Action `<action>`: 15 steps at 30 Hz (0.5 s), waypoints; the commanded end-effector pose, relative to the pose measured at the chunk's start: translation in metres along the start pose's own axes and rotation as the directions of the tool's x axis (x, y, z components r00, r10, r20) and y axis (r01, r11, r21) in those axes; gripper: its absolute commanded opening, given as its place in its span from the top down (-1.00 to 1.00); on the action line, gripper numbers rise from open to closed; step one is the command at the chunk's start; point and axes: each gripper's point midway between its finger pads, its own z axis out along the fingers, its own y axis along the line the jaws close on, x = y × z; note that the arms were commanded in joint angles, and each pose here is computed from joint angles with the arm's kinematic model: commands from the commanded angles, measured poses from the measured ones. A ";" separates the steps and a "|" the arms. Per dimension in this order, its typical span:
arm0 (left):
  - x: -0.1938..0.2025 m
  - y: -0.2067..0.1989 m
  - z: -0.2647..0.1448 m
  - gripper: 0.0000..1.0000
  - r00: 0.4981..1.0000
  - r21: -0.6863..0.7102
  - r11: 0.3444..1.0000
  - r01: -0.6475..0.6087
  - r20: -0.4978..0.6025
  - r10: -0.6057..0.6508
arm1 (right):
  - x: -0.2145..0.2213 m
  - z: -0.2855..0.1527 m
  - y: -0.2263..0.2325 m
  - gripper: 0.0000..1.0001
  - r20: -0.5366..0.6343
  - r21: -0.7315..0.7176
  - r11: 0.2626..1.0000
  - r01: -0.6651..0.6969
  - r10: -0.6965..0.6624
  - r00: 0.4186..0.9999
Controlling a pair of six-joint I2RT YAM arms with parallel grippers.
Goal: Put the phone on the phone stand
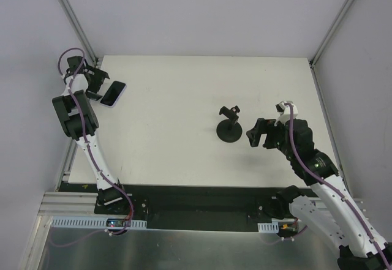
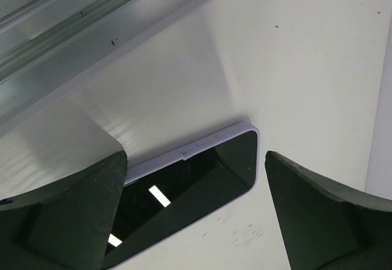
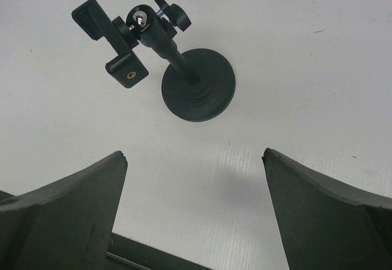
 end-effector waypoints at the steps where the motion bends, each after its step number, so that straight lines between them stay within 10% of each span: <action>1: 0.022 0.029 -0.002 -0.89 0.994 -0.071 0.996 0.045 -0.095 -0.051 | -0.019 -0.010 0.007 -0.93 0.059 -0.027 0.999 -0.024 0.026 0.998; 11: 0.065 0.041 -0.030 -0.98 0.965 -0.103 0.966 -0.239 -0.135 0.225 | -0.014 -0.008 0.005 -0.93 0.056 -0.021 0.999 -0.024 0.025 0.998; 15: 0.078 0.044 -0.030 -0.98 0.878 -0.125 0.874 -0.470 -0.164 0.449 | -0.013 -0.007 0.004 -0.93 0.055 -0.021 1.000 -0.021 0.022 0.998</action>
